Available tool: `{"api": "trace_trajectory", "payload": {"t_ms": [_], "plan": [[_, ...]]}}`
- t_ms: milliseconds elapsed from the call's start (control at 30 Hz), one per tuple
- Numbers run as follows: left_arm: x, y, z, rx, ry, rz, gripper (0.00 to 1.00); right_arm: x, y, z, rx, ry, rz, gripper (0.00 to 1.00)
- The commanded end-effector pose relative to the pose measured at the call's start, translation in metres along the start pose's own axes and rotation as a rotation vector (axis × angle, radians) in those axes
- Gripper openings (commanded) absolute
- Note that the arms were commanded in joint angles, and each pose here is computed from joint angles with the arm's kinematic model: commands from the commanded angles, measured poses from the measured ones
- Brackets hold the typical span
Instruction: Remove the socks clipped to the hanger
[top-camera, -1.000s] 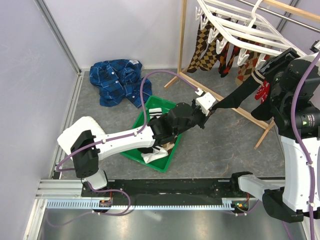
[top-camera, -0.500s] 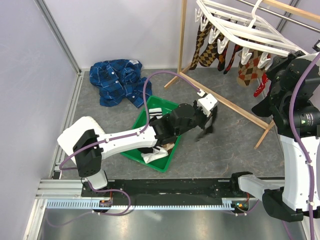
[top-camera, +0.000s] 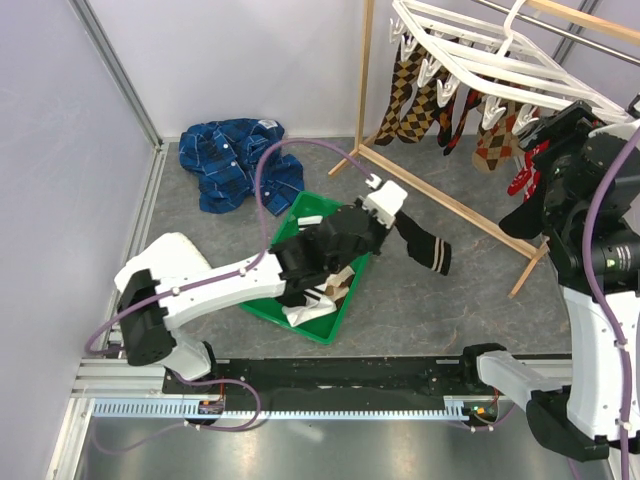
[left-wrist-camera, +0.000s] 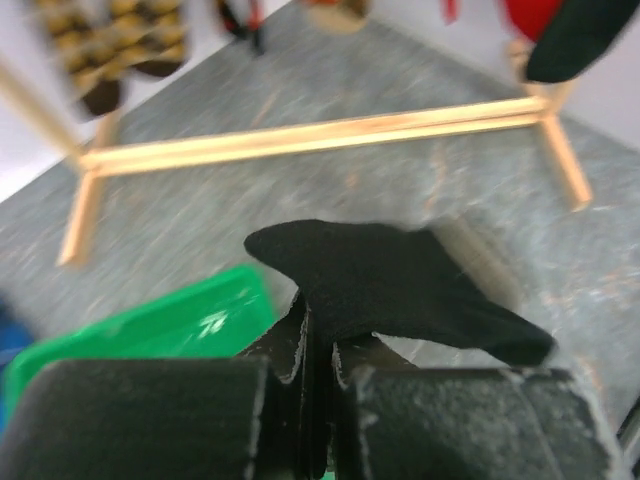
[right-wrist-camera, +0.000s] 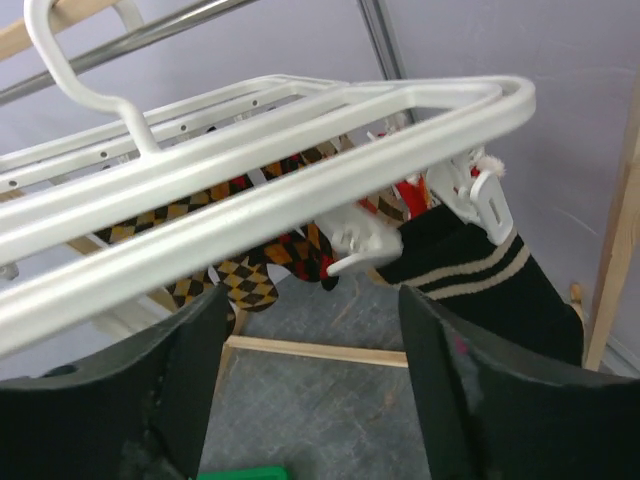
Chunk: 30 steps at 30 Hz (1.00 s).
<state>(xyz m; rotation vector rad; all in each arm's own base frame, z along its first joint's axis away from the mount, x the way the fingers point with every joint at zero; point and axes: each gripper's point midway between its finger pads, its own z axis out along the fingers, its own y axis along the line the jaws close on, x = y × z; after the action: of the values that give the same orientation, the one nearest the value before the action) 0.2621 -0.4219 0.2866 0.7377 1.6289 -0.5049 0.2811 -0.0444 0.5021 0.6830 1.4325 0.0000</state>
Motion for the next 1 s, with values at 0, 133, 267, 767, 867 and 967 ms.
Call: {"api": "trace_trajectory", "payload": {"t_ms": [0, 133, 267, 767, 867, 967], "plan": [[0.009, 0.056, -0.039, -0.183, 0.109, -0.034, 0.02, -0.003, -0.005, -0.017, -0.041, -0.003, -0.004, 0.83], [0.042, 0.087, -0.059, -0.25, 0.224, -0.085, 0.02, 0.009, -0.006, -0.029, -0.09, 0.032, -0.017, 0.98], [0.072, 0.12, -0.077, -0.302, 0.318, -0.181, 0.02, 0.032, -0.023, -0.043, -0.099, 0.078, -0.071, 0.98], [0.237, 0.099, -0.066, -0.237, 0.722, -0.54, 0.1, 0.114, -0.068, -0.052, -0.076, 0.183, -0.181, 0.98], [0.24, 0.096, -0.07, -0.256, 0.727, -0.594, 0.32, 0.116, -0.073, -0.046, -0.051, 0.162, -0.204, 0.98], [0.224, 0.098, -0.075, -0.262, 0.677, -0.638, 0.59, 0.117, -0.074, -0.042, -0.034, 0.155, -0.205, 0.98]]}}
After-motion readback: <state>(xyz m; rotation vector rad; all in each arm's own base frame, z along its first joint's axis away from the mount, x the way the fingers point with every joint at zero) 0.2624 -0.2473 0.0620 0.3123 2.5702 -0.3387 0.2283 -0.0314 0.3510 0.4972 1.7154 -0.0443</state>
